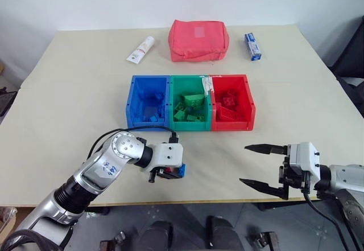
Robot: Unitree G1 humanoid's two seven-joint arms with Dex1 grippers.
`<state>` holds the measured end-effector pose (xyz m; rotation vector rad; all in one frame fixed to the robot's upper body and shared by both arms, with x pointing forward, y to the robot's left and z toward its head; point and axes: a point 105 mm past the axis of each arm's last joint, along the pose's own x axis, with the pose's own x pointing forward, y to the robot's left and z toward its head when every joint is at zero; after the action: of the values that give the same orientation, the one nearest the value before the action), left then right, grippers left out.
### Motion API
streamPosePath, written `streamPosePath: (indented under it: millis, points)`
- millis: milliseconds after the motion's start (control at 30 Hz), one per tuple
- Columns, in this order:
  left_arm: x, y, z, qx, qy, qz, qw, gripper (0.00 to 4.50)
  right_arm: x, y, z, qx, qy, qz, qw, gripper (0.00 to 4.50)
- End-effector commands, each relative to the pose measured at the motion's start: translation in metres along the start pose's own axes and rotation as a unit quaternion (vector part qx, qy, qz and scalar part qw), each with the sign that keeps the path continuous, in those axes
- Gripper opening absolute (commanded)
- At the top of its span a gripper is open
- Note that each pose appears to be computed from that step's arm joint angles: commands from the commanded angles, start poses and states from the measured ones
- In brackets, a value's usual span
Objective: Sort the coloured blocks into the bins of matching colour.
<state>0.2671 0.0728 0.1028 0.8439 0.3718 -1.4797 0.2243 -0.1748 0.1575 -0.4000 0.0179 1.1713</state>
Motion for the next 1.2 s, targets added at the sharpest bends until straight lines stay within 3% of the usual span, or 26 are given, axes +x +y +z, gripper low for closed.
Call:
streamPosePath:
  millis: [33, 300, 467, 533, 667, 767, 867, 933, 1100, 1200]
  points:
    - [0.001, -0.001, 0.000, 0.015, 0.004, 0.003, 1.000, 1.44, -0.003, -0.004, 0.011, -0.022, -0.007, -0.001, 1.000, 4.50]
    - [-0.003, 0.014, 0.019, 0.012, -0.058, 0.044, 0.997, 1.44, -0.001, -0.005, 0.009, -0.021, -0.008, -0.005, 1.000, 4.50]
    - [-0.029, 0.035, 0.053, -0.014, -0.210, 0.120, 0.970, 1.44, -0.001, -0.005, 0.018, -0.010, -0.042, -0.022, 0.999, 4.50]
    - [-0.047, 0.048, 0.054, -0.030, -0.250, 0.179, 0.951, 1.44, -0.001, -0.006, 0.023, -0.008, -0.060, -0.034, 0.998, 4.50]
    - [-0.091, 0.081, 0.036, -0.119, -0.293, 0.341, 0.885, 1.44, 0.000, -0.014, 0.033, -0.005, -0.109, -0.078, 0.991, 4.50]
    - [-0.123, 0.102, 0.013, -0.159, -0.274, 0.477, 0.820, 1.44, 0.001, -0.023, 0.033, -0.008, -0.117, -0.101, 0.988, 4.50]
    - [-0.127, 0.111, -0.002, -0.195, -0.256, 0.508, 0.799, 1.44, 0.002, -0.029, 0.033, -0.013, -0.123, -0.112, 0.986, 4.50]
    - [-0.123, 0.119, -0.017, -0.217, -0.225, 0.511, 0.801, 1.44, 0.004, -0.034, 0.033, -0.015, -0.126, -0.116, 0.985, 4.50]
    - [-0.116, 0.132, -0.004, -0.212, -0.256, 0.448, 0.830, 3.01, 0.008, -0.039, 0.033, -0.023, -0.126, -0.106, 0.986, 4.50]
    - [-0.124, 0.131, -0.008, -0.206, -0.253, 0.445, 0.834, 3.89, 0.009, -0.040, 0.032, -0.026, -0.123, -0.102, 0.987, 4.50]
